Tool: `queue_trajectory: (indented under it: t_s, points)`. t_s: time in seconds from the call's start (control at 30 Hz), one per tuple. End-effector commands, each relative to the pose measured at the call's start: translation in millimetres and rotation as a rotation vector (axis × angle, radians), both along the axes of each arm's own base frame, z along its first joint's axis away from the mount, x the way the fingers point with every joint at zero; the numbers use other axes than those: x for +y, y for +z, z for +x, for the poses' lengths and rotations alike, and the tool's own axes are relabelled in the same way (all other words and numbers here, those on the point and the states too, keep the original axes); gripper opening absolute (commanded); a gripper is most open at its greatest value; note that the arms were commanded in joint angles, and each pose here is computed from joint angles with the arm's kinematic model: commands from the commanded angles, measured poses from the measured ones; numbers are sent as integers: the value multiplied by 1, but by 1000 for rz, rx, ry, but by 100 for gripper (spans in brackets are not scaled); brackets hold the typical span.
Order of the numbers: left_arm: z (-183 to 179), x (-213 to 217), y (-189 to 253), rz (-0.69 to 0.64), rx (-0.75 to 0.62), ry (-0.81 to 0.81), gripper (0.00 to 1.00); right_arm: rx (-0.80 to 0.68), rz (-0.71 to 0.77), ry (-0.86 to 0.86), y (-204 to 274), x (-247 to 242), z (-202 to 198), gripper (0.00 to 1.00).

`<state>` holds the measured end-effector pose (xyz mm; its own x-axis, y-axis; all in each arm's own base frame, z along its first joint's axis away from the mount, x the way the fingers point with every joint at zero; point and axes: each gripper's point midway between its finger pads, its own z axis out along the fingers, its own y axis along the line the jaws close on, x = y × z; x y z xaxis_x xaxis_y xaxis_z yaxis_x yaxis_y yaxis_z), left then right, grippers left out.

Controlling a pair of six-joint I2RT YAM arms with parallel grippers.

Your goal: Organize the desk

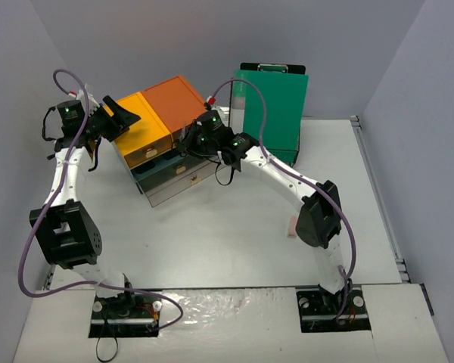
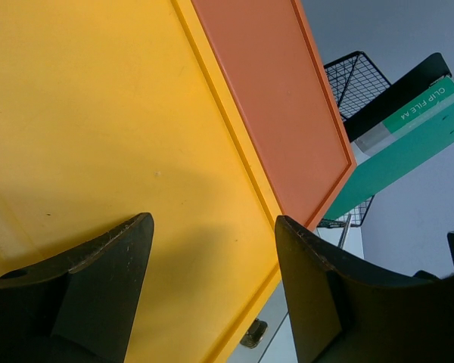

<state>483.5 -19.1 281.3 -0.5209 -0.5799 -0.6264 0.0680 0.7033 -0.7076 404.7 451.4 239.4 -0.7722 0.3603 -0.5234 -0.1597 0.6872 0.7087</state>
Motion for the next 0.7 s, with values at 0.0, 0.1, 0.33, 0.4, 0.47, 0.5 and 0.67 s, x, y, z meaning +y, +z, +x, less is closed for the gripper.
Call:
queue_trajectory:
  t_s: [0.0,0.1,0.33,0.4,0.47,0.5,0.67]
  points:
    - [-11,3,-11,8,65,15,63,-33,135,25,34,20,12,0]
    - [-11,3,-9,9,62,15,63,4,124,8,20,16,11,0]
    - [-9,4,-12,9,69,16,63,97,47,-43,-28,-4,-4,0]
    - [-8,4,-12,8,68,15,63,120,35,-49,-39,-5,-5,0]
    - [-7,4,-11,9,66,16,63,144,22,-54,-52,-5,-6,0]
    - [-7,4,-11,10,65,16,63,149,19,-54,-54,-4,-6,0]
    - [-8,4,-10,12,65,14,63,145,12,-48,-58,0,-3,0]
